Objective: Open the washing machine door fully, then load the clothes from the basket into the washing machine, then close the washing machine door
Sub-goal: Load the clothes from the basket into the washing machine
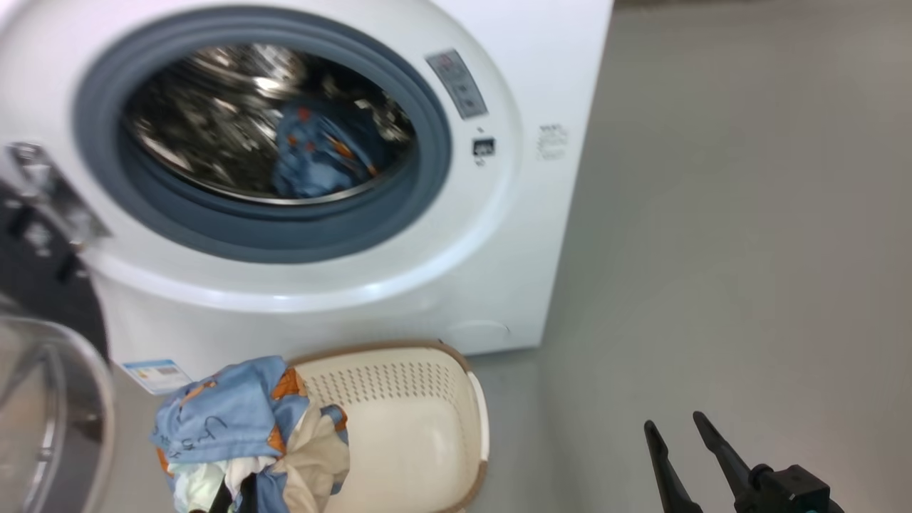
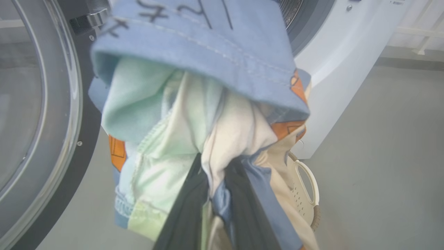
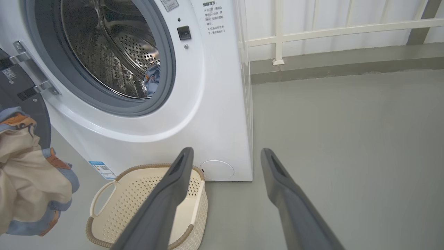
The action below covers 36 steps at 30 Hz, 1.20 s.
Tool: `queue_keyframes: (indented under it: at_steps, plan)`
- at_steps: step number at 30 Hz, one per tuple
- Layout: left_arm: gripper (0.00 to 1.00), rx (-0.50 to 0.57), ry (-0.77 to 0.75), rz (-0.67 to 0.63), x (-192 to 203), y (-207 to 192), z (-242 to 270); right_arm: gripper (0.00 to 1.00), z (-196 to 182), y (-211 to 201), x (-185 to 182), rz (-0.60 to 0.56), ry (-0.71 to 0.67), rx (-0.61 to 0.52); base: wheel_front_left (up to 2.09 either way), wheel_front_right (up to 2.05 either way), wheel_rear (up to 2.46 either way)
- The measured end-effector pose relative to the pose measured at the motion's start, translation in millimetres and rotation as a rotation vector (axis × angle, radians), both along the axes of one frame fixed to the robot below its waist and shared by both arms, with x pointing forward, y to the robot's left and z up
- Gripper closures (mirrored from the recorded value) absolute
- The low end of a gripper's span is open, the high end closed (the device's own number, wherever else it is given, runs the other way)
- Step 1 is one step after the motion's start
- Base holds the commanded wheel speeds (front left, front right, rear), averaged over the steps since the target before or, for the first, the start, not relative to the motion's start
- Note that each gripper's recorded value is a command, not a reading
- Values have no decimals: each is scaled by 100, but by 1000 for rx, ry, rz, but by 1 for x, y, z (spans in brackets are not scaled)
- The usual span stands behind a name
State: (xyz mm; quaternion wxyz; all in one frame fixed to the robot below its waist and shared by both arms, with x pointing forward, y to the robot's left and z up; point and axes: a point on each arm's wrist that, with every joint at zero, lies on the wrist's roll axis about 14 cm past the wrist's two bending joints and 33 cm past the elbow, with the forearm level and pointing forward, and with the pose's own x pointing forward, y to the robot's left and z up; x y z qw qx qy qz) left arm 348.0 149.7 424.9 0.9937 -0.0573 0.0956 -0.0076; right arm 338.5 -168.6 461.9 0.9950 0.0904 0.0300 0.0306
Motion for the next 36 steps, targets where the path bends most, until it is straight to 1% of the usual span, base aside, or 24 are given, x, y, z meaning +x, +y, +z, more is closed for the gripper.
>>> queue_keyframes:
  at_steps: [7, 12, 22, 36]
  plan:
    - [100, 12, -113, 76, -24, 22, 35, 0, 20, 17, -2, 62, -67, 0, 0, 0, 0]
    - [100, 18, -163, 118, -37, 34, 50, 0, 21, 23, -7, 88, -72, 1, 0, 0, 0]
    - [100, 36, -185, 155, -44, 46, 56, 0, 24, 30, -4, 113, -80, -1, 0, 0, 0]
    - [100, 36, -172, 148, -42, 45, 52, 0, 20, 29, -3, 108, -68, 1, 0, 0, 0]
